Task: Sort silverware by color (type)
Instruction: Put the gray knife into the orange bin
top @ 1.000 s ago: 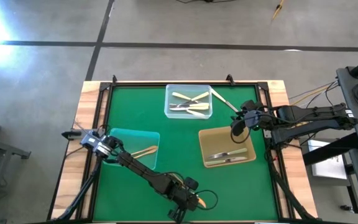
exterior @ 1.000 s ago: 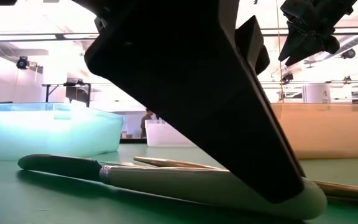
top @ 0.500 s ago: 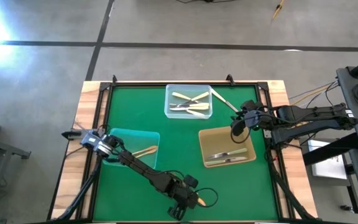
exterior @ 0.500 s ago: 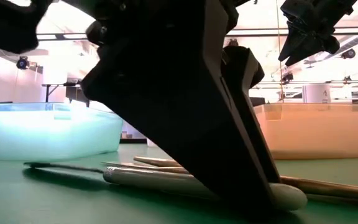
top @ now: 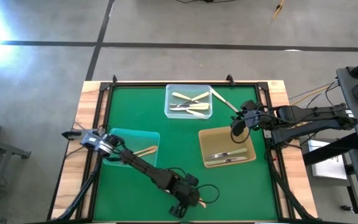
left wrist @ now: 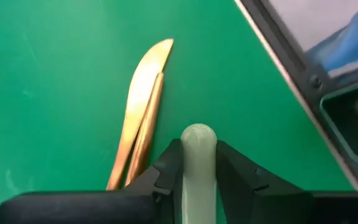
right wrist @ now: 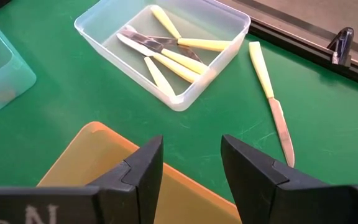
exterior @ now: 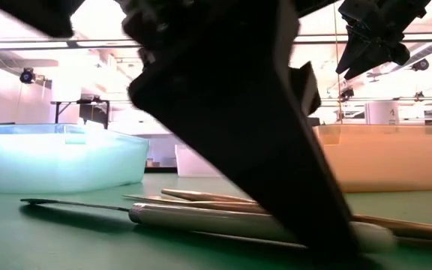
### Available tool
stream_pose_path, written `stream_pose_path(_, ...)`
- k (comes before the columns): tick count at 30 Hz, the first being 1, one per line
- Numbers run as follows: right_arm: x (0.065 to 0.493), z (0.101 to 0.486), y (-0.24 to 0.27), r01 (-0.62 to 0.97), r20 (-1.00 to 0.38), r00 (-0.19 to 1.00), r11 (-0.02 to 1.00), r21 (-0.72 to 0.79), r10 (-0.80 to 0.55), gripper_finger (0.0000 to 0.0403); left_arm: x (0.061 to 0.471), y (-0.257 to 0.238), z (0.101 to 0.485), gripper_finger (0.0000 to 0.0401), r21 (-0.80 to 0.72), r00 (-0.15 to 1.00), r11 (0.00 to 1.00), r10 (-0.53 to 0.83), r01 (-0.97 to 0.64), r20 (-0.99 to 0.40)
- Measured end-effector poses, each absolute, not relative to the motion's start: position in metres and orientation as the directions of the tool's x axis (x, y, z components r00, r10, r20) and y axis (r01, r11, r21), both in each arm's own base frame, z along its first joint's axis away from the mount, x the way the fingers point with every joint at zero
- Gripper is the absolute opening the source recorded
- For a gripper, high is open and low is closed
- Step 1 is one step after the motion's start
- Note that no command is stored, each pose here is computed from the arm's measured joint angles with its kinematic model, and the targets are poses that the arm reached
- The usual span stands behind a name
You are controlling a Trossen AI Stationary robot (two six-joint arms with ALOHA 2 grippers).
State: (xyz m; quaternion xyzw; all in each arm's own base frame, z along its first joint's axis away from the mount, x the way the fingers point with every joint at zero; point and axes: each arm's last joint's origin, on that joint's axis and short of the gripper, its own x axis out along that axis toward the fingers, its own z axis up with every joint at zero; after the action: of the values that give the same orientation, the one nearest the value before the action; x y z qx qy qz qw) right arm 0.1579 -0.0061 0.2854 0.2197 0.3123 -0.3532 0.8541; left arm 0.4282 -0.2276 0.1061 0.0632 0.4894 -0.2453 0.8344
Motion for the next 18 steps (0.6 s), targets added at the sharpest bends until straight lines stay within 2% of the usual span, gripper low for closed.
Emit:
stream_pose_path(9, 0.1578, 0.2854, -0.0061, 0.741, -0.689, 0.555, 0.654, 0.154, -0.466, 0.0153, 0.4312, -0.2318, 0.1053, 0.0045, -0.247, 0.387, 0.857, -0.438, 0.452, -0.811)
stream_pose_path(15, 0.1578, 0.2854, -0.0062, 0.741, -0.689, 0.555, 0.654, 0.154, -0.466, 0.0153, 0.4295, -0.2314, 0.1052, 0.0044, -0.446, 0.262, 0.77, -0.595, 0.456, -0.76)
stream_pose_path(18, 0.1578, 0.2854, -0.0061, 0.741, -0.689, 0.555, 0.654, 0.154, -0.466, 0.0153, 0.4295, -0.2302, 0.1048, 0.0044, -0.477, 0.238, 0.751, -0.62, 0.457, -0.748)
